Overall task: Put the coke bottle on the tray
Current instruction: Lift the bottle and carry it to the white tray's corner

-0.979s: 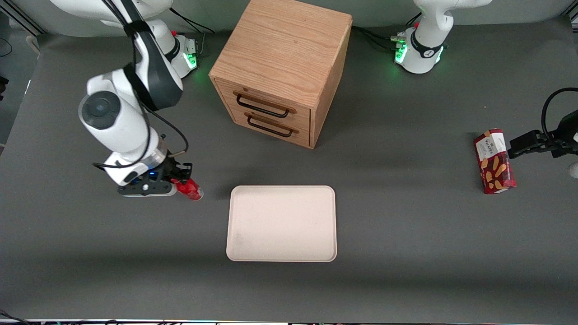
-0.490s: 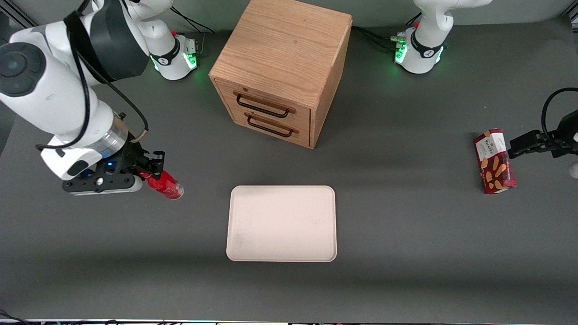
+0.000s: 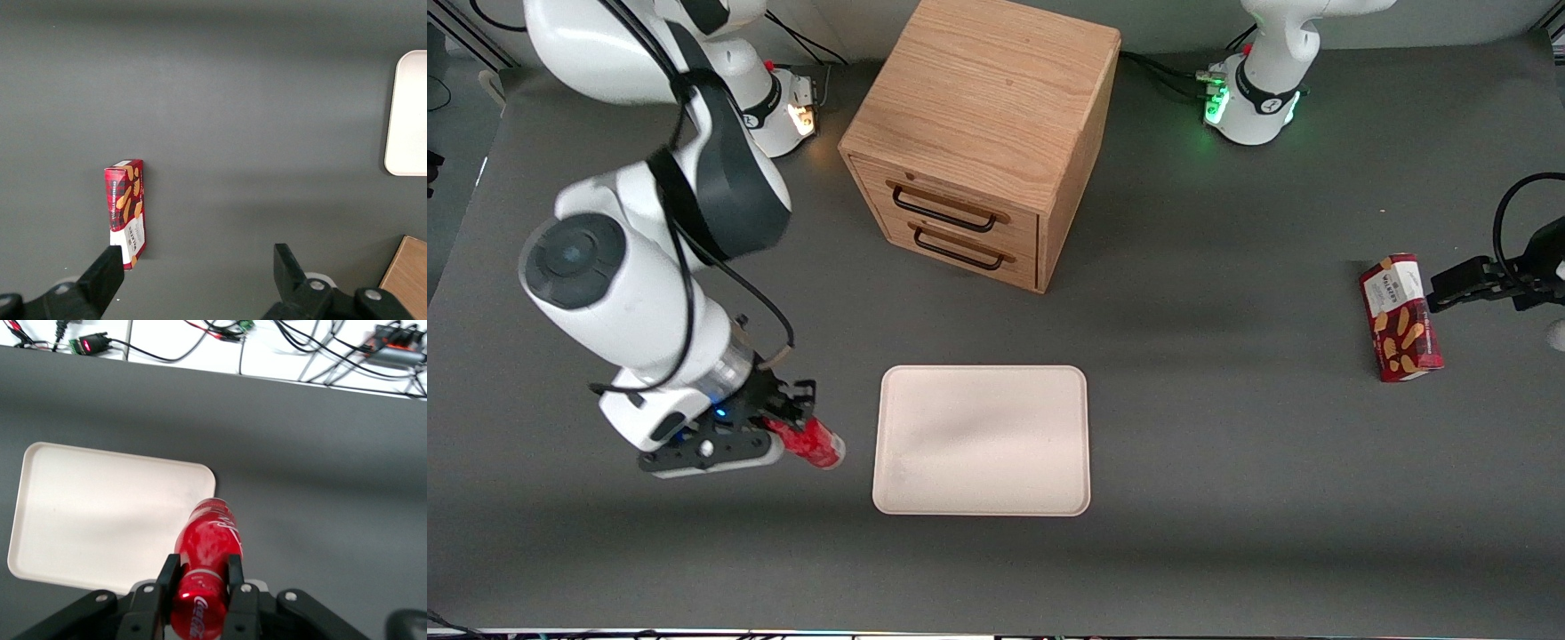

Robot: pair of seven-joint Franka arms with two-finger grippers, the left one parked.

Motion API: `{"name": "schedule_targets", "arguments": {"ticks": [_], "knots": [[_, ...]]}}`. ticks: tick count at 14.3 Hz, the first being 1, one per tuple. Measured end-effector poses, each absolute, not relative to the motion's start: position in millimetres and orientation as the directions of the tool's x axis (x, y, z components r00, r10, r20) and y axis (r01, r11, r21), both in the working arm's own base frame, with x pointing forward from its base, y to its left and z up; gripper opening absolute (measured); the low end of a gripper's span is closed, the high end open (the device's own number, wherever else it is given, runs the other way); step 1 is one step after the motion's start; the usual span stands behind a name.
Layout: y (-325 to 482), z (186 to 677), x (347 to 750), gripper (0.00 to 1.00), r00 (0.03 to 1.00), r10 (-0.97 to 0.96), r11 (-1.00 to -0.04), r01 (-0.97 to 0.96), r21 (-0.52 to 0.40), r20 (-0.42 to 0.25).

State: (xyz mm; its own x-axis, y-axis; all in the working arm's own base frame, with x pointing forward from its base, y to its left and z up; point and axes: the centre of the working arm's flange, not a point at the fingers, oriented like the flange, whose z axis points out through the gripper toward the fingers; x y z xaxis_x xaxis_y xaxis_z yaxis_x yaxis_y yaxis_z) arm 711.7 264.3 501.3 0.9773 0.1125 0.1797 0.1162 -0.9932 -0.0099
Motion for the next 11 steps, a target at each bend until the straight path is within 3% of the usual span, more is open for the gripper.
{"name": "schedule_targets", "arguments": {"ticks": [11], "knots": [[294.9, 369.5, 744.0, 0.33, 0.971, 0.138, -0.988, 0.148, -0.038, 0.193]]}}
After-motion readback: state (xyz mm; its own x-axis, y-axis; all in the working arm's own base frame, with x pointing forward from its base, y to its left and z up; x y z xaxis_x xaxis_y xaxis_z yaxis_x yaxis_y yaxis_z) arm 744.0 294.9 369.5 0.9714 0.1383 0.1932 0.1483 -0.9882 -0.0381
